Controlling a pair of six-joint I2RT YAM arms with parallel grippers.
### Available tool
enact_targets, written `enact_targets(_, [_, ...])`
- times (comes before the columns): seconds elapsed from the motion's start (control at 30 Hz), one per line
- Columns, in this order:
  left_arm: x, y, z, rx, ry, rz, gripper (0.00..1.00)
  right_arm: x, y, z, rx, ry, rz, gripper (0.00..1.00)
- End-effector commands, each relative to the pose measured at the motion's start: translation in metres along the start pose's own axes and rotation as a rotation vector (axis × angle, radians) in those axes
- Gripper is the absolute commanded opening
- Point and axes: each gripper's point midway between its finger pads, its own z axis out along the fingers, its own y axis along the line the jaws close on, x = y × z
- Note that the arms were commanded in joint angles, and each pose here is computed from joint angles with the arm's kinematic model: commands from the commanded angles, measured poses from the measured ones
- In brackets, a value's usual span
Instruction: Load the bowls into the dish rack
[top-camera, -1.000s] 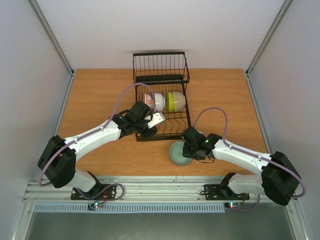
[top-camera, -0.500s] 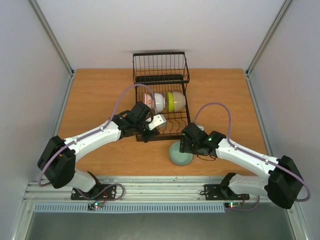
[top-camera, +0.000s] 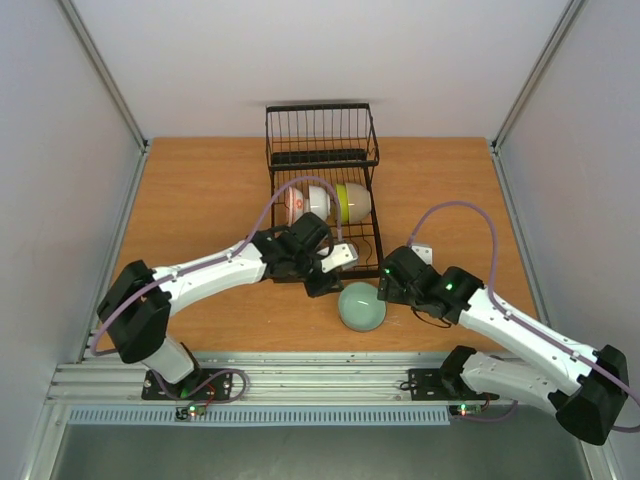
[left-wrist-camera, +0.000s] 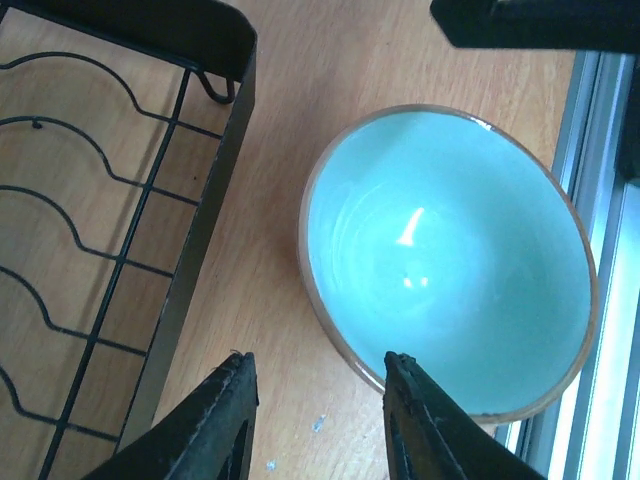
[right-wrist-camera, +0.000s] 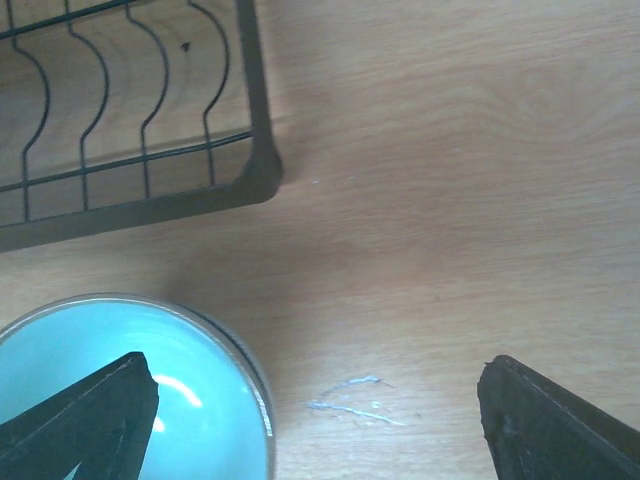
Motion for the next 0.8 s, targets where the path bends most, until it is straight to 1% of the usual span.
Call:
enact_targets(0.0, [-0.008, -0.012, 0.005, 0.047, 0.011, 0.003, 0.37, -0.01, -0.025, -0.014, 0.097, -0.067, 0.026, 0.89])
enact_targets(0.2, [-0.005, -0.019, 0.019, 0.063, 0.046, 0.012, 0.37, -0.009, -0.034, -0.019, 0.112, -0.083, 0.051, 0.89])
enact_targets(0.6, [0.011, -0.01, 0.043, 0.051, 0.126, -0.007, 0.36, -0.007, -0.038, -0.02, 0.103, -0.094, 0.064, 0.89])
enact_targets(0.67, [0.012, -0.01, 0.044, 0.049, 0.129, -0.008, 0.28, -0.006, -0.038, -0.019, 0.102, -0.093, 0.064, 0.89])
enact_targets(0.77, [0.012, -0.009, 0.045, 0.043, 0.131, -0.006, 0.1, -0.004, -0.038, -0.016, 0.102, -0.086, 0.062, 0.89])
